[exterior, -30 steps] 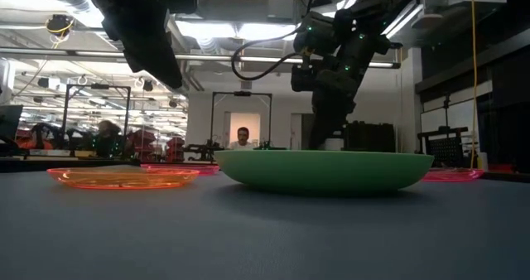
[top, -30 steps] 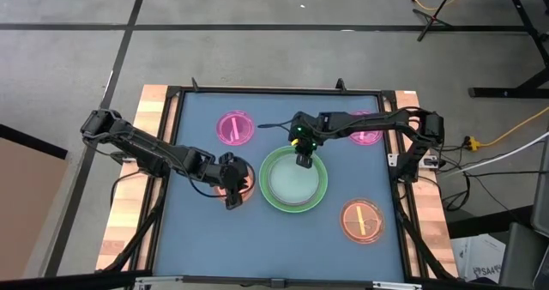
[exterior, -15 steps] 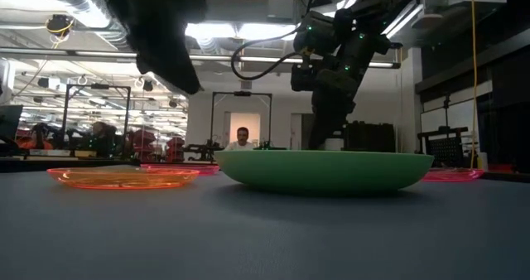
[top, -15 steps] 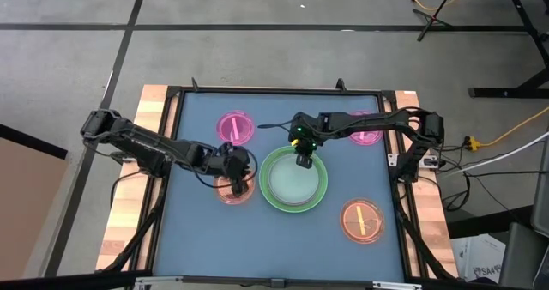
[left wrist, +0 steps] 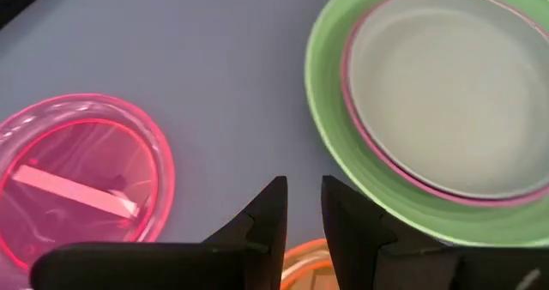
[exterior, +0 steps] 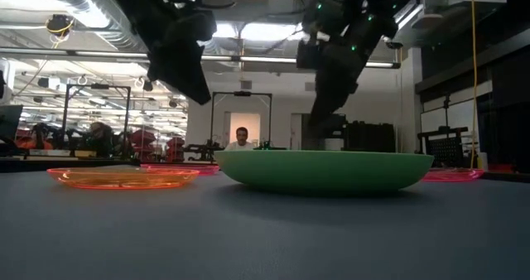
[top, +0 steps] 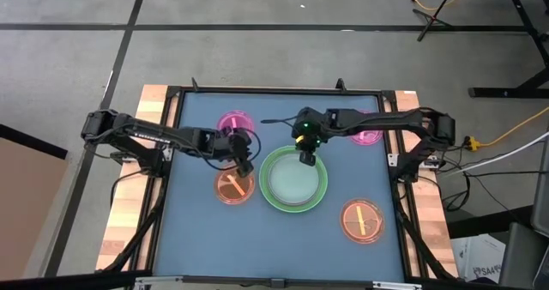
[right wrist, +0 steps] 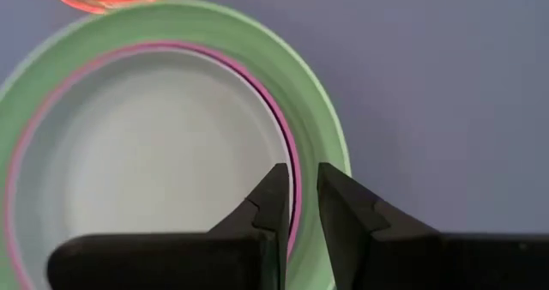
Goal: Stack plastic plates
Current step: Stack the left light pink plate on top of the gray plate
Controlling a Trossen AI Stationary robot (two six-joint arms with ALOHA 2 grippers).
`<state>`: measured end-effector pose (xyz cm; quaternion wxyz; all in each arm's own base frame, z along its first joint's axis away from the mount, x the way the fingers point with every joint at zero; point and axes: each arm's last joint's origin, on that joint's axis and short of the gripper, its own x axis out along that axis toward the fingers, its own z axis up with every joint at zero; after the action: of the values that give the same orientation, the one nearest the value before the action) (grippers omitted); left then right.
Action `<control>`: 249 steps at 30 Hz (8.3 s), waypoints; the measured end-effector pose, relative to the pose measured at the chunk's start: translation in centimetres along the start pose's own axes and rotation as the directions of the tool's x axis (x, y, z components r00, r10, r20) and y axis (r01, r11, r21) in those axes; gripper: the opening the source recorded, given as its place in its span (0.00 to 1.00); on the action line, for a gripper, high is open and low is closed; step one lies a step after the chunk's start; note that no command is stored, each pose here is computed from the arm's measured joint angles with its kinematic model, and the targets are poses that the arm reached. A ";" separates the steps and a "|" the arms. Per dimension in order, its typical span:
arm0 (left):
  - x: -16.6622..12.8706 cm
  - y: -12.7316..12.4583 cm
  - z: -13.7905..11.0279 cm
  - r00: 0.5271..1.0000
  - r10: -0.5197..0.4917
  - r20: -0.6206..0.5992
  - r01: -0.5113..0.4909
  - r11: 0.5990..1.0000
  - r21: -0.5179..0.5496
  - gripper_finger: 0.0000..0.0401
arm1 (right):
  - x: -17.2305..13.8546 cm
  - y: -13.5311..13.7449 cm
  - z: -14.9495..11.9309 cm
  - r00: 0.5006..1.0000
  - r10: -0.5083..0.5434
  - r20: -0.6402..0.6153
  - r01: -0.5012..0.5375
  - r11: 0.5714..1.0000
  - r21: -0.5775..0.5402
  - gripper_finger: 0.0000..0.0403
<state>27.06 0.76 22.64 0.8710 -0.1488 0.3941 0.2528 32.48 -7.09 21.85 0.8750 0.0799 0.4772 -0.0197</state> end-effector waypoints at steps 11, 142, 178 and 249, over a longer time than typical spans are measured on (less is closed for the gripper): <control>0.8 2.2 1.0 0.994 0.105 0.021 -0.104 0.993 -0.048 0.17 | -5.3 0.7 -1.0 0.996 -0.086 -0.012 0.086 0.996 -0.021 0.14; 12.4 4.9 -2.0 0.910 0.367 -0.193 -0.369 0.929 0.023 0.09 | -6.4 0.8 -12.4 0.966 -0.247 0.082 0.221 0.945 0.243 0.14; 8.5 2.1 0.0 0.968 0.251 -0.015 -0.251 0.968 -0.009 0.00 | -6.4 0.8 -12.4 0.965 -0.247 0.082 0.221 0.944 0.243 0.14; 7.2 -14.7 -0.5 0.943 -0.244 0.228 0.149 0.918 0.366 0.00 | -6.4 0.8 -12.4 0.966 -0.248 0.080 0.222 0.944 0.243 0.14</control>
<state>39.00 -9.33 17.75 0.9499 0.0020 0.2932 0.1083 18.77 -4.63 20.71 0.8758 0.1229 0.4291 -0.1838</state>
